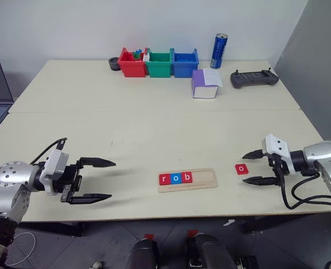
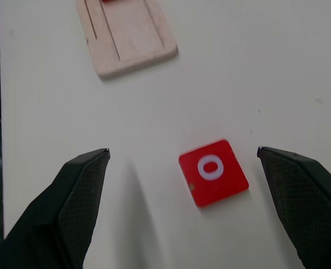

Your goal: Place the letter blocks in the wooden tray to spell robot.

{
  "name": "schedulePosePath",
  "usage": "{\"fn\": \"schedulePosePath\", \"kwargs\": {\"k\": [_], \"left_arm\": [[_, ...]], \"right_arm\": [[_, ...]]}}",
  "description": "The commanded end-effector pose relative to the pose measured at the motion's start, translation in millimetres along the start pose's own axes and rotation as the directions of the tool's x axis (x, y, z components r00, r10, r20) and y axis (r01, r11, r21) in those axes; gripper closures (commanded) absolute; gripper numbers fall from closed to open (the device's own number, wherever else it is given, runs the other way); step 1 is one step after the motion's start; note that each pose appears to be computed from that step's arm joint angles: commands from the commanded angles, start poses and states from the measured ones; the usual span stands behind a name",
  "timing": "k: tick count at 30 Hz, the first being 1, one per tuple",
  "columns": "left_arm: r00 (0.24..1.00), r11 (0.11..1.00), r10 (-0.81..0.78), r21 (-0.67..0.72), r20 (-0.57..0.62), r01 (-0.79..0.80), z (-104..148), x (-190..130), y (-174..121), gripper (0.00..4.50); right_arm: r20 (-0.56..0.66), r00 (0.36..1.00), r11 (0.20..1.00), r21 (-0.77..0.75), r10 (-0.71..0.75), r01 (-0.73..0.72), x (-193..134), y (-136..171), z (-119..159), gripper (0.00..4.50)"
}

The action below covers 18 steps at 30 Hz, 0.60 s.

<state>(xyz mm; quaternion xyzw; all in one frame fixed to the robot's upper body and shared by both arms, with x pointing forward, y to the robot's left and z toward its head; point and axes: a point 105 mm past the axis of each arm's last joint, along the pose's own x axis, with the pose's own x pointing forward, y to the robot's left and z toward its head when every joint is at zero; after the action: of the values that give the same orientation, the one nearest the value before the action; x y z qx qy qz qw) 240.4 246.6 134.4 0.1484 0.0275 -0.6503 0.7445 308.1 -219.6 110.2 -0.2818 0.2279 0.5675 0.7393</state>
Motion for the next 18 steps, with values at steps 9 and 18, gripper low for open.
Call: {"fn": "schedulePosePath", "kwargs": {"k": [9, 18], "left_arm": [[0.999, 0.998, 0.025, 0.057, 0.027, -0.027, 5.4, -6.4, -9.1, 0.0], [0.999, 0.996, 0.05, 0.071, 0.01, -0.051, 5.5, -12.4, -6.2, 0.0]], "right_arm": [[-0.047, 0.999, 0.998, -0.066, 0.002, -0.005, 12.5, -18.3, -12.3, 0.02], [-0.062, 0.996, 0.997, -0.026, 0.065, -0.067, 16.3, -13.3, -22.8, 1.62]]}}
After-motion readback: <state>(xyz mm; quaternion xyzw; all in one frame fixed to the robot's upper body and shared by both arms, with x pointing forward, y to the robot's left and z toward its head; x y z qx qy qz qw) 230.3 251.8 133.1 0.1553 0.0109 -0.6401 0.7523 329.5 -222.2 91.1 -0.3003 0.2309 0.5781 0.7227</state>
